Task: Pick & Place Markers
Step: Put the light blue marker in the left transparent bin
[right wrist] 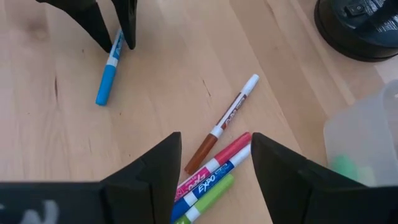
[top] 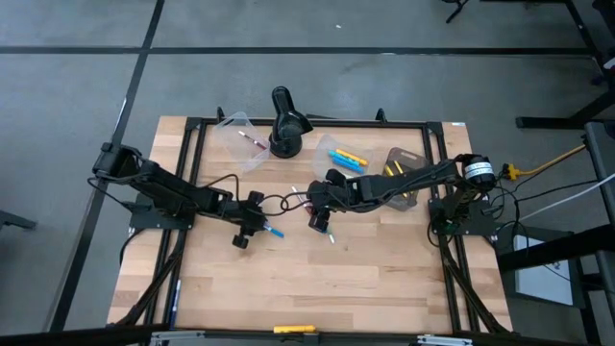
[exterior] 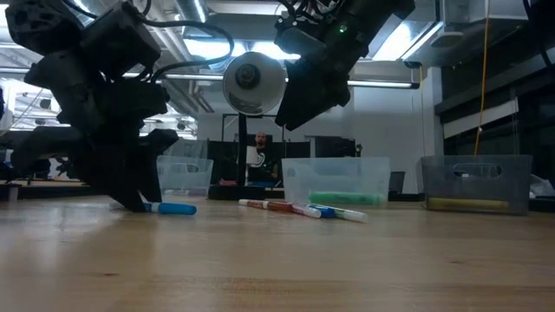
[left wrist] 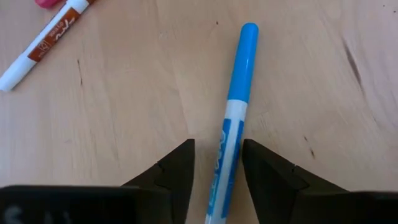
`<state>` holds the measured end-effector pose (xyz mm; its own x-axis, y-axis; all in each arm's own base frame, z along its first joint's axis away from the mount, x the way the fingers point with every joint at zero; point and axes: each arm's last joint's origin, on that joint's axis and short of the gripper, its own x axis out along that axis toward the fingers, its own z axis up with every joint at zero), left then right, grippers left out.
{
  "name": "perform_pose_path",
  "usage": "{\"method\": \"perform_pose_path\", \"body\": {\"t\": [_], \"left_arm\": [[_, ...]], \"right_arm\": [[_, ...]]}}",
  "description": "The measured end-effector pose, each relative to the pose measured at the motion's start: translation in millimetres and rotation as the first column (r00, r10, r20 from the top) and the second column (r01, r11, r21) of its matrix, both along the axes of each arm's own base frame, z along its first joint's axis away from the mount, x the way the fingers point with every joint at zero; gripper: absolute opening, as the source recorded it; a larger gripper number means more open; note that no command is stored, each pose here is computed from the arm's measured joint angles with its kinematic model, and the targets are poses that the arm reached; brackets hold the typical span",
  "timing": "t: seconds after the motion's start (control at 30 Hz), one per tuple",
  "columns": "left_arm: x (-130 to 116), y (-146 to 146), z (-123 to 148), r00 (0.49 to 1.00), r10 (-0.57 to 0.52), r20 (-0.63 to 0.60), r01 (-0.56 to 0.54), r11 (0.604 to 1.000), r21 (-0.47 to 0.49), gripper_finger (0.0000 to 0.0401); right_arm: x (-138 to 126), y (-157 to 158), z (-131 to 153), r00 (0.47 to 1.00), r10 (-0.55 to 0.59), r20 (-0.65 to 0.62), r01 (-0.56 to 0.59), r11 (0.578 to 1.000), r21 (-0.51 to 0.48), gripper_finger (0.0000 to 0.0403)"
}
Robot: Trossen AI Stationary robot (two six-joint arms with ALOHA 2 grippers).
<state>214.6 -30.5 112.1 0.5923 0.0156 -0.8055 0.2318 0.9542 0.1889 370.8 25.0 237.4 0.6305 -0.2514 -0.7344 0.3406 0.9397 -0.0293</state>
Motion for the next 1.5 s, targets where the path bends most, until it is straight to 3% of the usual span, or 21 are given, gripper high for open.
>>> {"method": "perform_pose_path", "body": {"t": [0.3,0.47,0.6,0.83,1.07,1.27,1.5], "left_arm": [[-0.7,-0.9,-0.9,0.999,0.046,-0.013,-0.047,0.996,-0.073,0.0021],[-0.6,-0.9,0.9,0.994,0.108,-0.007,-0.108,0.987,-0.121,0.0021],[-4.2,0.1,5.9,0.988,0.152,0.004,-0.15,0.979,-0.139,0.0021],[-13.7,2.5,17.1,0.962,0.258,0.084,-0.24,0.954,-0.18,0.0021],[-23.3,1.3,26.5,0.927,0.33,0.177,-0.29,0.932,-0.218,0.0021],[-29.2,4.8,32.6,0.879,0.402,0.256,-0.349,0.909,-0.229,0.0021],[-35.9,9.6,42.1,0.8,0.489,0.349,-0.436,0.872,-0.223,0.0021]], "right_arm": [[0.0,0.1,0.0,1.0,0.006,-0.002,-0.006,1.0,-0.001,0.0194],[-1.2,1.4,-1.4,1.0,0.008,-0.014,-0.007,0.998,0.062,0.0194],[-4.7,4.4,-4.7,0.993,0.096,-0.068,-0.086,0.986,0.14,0.0194],[-21.1,19.1,-20.2,0.987,0.118,-0.108,-0.111,0.992,0.062,0.0194],[-63.7,21.6,-27.2,0.963,0.176,0.206,-0.21,0.965,0.157,0.0194],[-109.3,18.0,-28.8,0.877,0.196,0.438,-0.293,0.942,0.165,0.0194],[-154.4,15.1,-43.9,0.755,0.208,0.621,-0.35,0.93,0.114,0.0194]]}}
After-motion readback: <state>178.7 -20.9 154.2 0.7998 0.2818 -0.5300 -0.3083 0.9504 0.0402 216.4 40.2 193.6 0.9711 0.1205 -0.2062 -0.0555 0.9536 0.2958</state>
